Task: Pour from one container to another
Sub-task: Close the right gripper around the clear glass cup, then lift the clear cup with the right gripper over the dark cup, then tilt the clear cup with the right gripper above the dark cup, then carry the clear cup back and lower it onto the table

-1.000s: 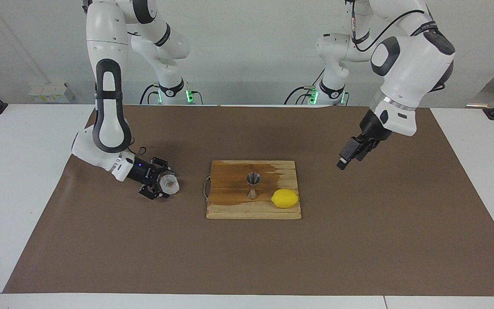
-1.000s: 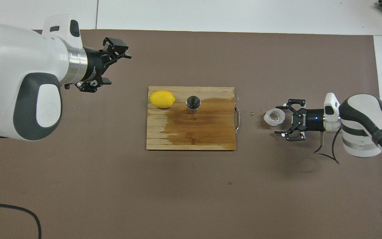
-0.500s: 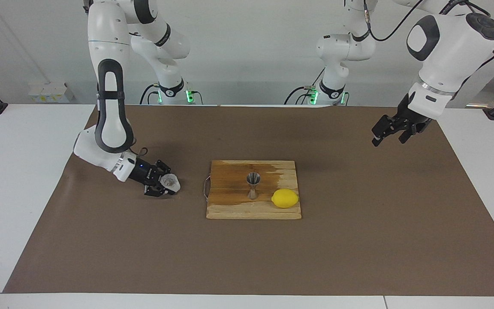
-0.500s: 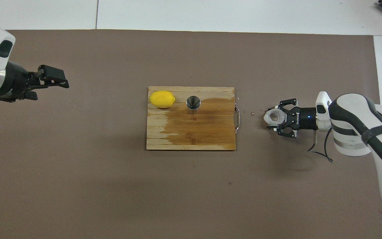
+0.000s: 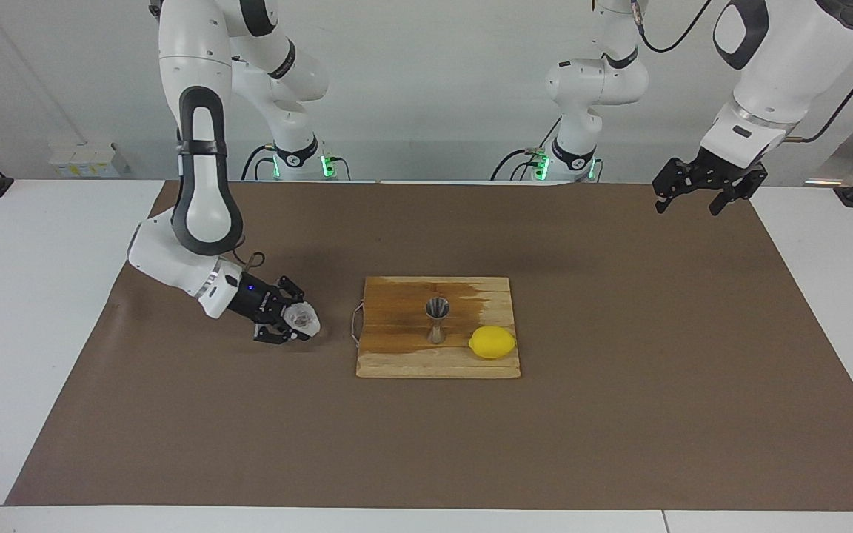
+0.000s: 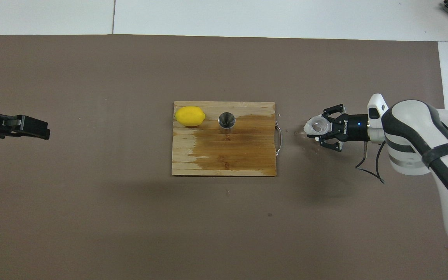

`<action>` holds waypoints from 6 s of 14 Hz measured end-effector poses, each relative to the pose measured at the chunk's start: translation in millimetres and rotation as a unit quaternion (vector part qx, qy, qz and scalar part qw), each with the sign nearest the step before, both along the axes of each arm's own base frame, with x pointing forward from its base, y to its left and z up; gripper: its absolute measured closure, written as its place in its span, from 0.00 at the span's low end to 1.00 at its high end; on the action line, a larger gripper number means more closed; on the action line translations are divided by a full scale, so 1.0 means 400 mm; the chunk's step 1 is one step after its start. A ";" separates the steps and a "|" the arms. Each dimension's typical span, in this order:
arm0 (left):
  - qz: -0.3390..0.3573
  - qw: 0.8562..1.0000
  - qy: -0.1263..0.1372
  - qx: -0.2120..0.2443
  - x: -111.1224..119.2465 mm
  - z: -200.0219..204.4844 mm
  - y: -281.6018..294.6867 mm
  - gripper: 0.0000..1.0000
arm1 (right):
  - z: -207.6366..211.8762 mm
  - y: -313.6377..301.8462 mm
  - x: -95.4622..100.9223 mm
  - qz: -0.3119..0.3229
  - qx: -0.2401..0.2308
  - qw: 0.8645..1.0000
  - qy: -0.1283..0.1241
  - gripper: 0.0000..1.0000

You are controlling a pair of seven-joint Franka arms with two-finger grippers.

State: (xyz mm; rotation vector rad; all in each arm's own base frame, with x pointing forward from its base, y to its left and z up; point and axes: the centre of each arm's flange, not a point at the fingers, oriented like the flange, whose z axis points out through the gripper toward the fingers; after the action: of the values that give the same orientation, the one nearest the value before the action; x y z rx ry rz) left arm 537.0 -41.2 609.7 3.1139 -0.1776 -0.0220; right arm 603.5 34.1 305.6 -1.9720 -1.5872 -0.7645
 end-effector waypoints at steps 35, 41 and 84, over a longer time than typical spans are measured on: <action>-0.001 1.000 0.002 0.001 0.000 -0.005 0.005 0.00 | 0.329 0.717 -0.066 0.012 -0.346 0.931 -0.111 0.51; -0.001 1.000 0.002 0.001 0.000 -0.005 0.005 0.00 | 0.315 0.728 -0.069 0.022 -0.358 0.926 -0.117 0.51; -0.001 1.000 0.002 0.001 0.000 -0.005 0.005 0.00 | 0.028 0.024 -0.072 -0.005 -0.076 0.993 -0.086 0.51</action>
State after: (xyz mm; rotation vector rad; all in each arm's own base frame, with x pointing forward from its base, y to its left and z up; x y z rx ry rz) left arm 537.1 -39.2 607.5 3.1155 -0.1807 -0.0274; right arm 574.5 43.7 316.7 -2.0687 -1.7834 -0.8600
